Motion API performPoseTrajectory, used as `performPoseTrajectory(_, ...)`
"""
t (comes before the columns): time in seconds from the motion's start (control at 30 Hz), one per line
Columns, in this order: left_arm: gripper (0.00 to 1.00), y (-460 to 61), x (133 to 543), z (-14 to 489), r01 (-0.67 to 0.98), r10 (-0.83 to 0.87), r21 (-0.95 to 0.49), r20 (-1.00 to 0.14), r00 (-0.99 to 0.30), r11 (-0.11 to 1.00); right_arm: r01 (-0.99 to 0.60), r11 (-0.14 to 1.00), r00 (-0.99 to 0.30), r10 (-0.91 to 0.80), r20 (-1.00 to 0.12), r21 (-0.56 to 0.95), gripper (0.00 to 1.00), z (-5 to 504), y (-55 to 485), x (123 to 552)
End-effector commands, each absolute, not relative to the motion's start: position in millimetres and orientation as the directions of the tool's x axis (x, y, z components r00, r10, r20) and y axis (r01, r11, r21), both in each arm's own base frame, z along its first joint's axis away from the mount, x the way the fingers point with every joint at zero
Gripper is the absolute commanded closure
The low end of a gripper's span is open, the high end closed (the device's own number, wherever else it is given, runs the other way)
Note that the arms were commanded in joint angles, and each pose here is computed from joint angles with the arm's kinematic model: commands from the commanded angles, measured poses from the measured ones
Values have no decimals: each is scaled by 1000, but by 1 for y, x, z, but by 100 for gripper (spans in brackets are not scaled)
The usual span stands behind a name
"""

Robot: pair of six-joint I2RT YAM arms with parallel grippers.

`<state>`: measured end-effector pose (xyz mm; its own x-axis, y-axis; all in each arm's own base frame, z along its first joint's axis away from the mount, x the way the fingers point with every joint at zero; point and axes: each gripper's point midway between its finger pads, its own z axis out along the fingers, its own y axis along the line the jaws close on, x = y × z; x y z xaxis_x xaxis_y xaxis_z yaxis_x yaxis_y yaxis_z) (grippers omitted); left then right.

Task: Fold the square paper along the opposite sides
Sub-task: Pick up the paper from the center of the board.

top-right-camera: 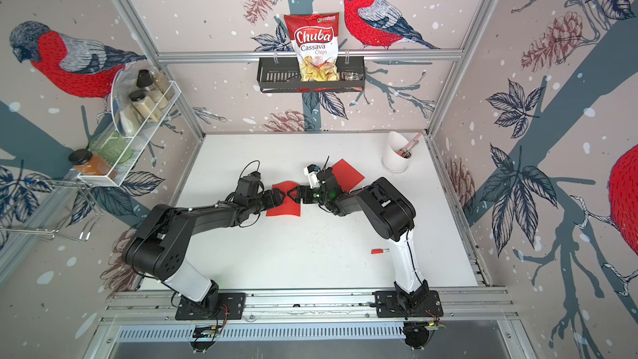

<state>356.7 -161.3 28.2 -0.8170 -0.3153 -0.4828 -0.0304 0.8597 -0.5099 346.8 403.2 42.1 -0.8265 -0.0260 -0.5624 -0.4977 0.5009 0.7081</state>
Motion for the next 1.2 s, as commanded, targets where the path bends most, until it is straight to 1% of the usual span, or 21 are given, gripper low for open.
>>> performPoseTrajectory(0.0, 12, -142, 298, -23, -184, -306, -414, -251, -918, 892, -354, 558, -920, -66, -385, 751, 14, 3, 393, 326)
performPoseTrajectory(0.07, 13, -141, 296, -24, -186, -307, -413, -250, -918, 892, -348, 549, -923, -59, -380, 760, 14, 4, 395, 328)
performPoseTrajectory(0.17, 18, -140, 294, -26, -189, -308, -410, -248, -919, 892, -345, 539, -924, -53, -378, 768, 14, 6, 397, 331)
performPoseTrajectory(0.23, 25, -139, 293, -27, -189, -307, -407, -247, -919, 893, -348, 536, -923, -51, -382, 769, 14, 8, 399, 333)
performPoseTrajectory(0.33, 40, -138, 294, -25, -191, -310, -406, -250, -917, 894, -352, 537, -919, -46, -390, 766, 14, 11, 398, 337)
performPoseTrajectory(0.37, 47, -139, 294, -24, -190, -311, -410, -252, -917, 892, -355, 540, -917, -43, -396, 763, 13, 13, 397, 339)
performPoseTrajectory(0.4, 52, -140, 296, -21, -186, -312, -416, -258, -914, 890, -357, 545, -915, -41, -402, 758, 13, 15, 395, 341)
performPoseTrajectory(0.53, 61, -144, 306, -6, -167, -314, -439, -287, -905, 883, -371, 559, -901, -22, -434, 742, 12, 29, 386, 355)
performPoseTrajectory(0.7, 66, -154, 325, 30, -116, -318, -490, -352, -880, 864, -381, 567, -882, 15, -471, 730, 10, 54, 370, 371)
performPoseTrajectory(0.83, 68, -169, 347, 82, -23, -330, -569, -443, -834, 822, -386, 559, -864, 59, -499, 734, 11, 84, 357, 379)
performPoseTrajectory(0.93, 68, -179, 360, 126, 54, -361, -637, -503, -785, 769, -386, 523, -855, 108, -508, 760, 11, 109, 351, 381)
performPoseTrajectory(1.03, 67, -189, 368, 176, 164, -405, -709, -559, -724, 686, -398, 441, -841, 176, -512, 805, 11, 143, 347, 379)
performPoseTrajectory(1.17, 65, -197, 368, 230, 296, -471, -770, -596, -651, 565, -408, 269, -838, 269, -474, 873, 12, 192, 343, 374)
